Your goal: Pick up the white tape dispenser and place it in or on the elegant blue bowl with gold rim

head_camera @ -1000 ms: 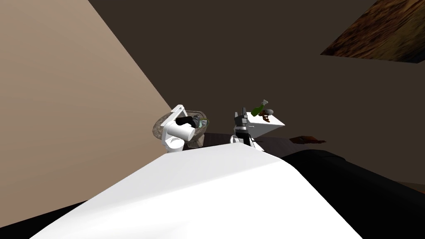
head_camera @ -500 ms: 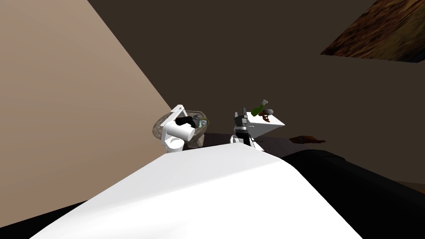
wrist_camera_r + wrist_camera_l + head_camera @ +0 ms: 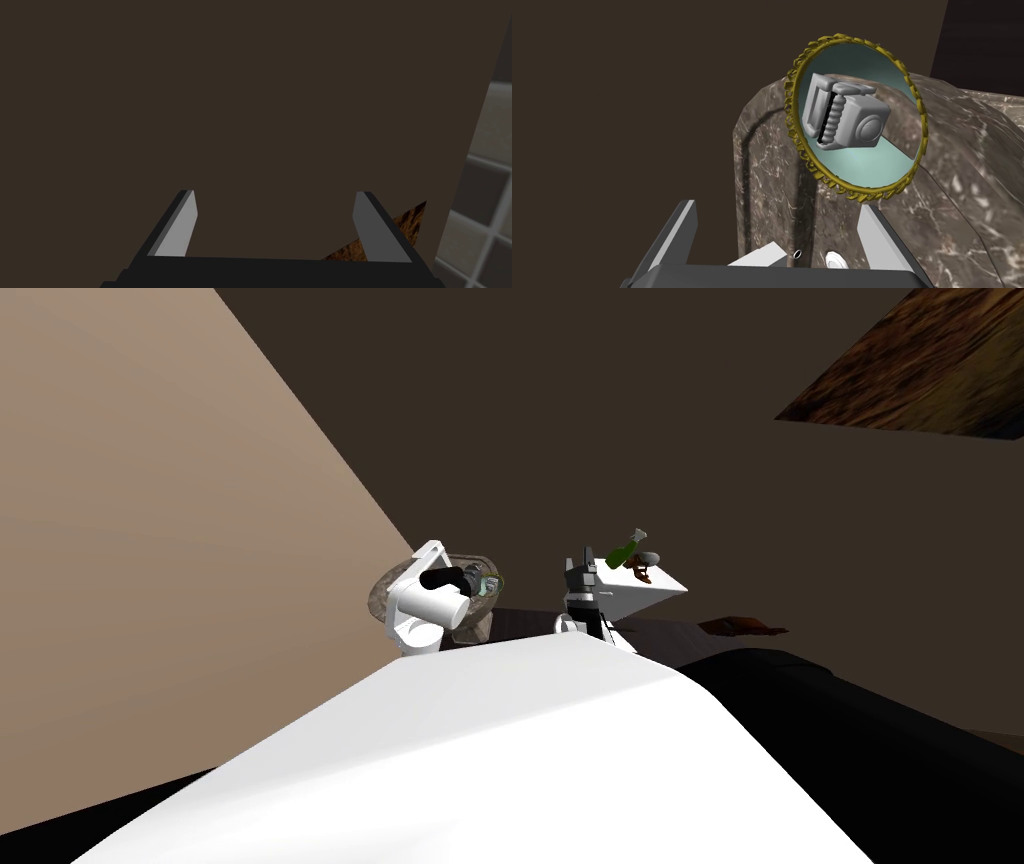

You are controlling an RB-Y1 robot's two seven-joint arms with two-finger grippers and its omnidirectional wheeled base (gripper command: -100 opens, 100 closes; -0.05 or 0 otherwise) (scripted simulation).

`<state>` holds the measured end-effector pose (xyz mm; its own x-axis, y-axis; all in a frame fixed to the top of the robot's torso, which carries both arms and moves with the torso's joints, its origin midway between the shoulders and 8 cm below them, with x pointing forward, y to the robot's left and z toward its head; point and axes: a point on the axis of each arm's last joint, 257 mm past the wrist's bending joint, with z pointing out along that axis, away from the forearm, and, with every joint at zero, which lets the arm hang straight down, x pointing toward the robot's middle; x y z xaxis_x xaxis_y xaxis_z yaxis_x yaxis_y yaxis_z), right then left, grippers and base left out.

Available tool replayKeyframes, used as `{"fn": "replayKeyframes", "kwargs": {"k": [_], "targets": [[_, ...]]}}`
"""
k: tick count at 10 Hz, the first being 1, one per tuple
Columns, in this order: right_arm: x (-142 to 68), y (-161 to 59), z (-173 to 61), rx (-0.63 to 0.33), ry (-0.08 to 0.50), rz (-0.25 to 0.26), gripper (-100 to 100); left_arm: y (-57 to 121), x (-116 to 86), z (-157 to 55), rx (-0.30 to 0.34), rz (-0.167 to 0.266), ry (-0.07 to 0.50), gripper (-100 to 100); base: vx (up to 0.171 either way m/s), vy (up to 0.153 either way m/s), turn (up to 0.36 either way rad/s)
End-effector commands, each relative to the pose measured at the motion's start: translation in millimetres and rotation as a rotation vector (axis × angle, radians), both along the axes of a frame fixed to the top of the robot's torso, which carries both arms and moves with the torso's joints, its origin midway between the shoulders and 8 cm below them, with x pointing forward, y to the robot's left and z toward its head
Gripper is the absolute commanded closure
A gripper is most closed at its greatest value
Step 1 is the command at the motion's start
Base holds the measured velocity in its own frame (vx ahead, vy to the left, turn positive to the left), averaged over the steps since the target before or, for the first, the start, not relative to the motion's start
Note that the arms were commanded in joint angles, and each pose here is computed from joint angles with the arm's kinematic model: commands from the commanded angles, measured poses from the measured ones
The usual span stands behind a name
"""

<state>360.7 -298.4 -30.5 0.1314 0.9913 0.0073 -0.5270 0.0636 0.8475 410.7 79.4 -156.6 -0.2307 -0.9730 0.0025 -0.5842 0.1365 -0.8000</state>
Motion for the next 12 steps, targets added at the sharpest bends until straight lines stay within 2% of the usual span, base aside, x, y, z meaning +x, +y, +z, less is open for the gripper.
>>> {"fn": "replayKeyframes", "kwargs": {"k": [1,7,12], "targets": [[0,0,0,0.0,0.0,0.0,0,-2.2,-6,8,-0.001,0.0,0.002,-100,0.005,-0.007,0.021],[0,0,0,0.0,0.0,0.0,0,-7.1,-26,34,-0.006,-0.002,0.003,-100,0.003,-0.004,0.011],[0,0,0,0.0,0.0,0.0,0,-6.0,-28,32,-0.002,0.001,0.011,-100,0.0,0.001,-0.001]]}}
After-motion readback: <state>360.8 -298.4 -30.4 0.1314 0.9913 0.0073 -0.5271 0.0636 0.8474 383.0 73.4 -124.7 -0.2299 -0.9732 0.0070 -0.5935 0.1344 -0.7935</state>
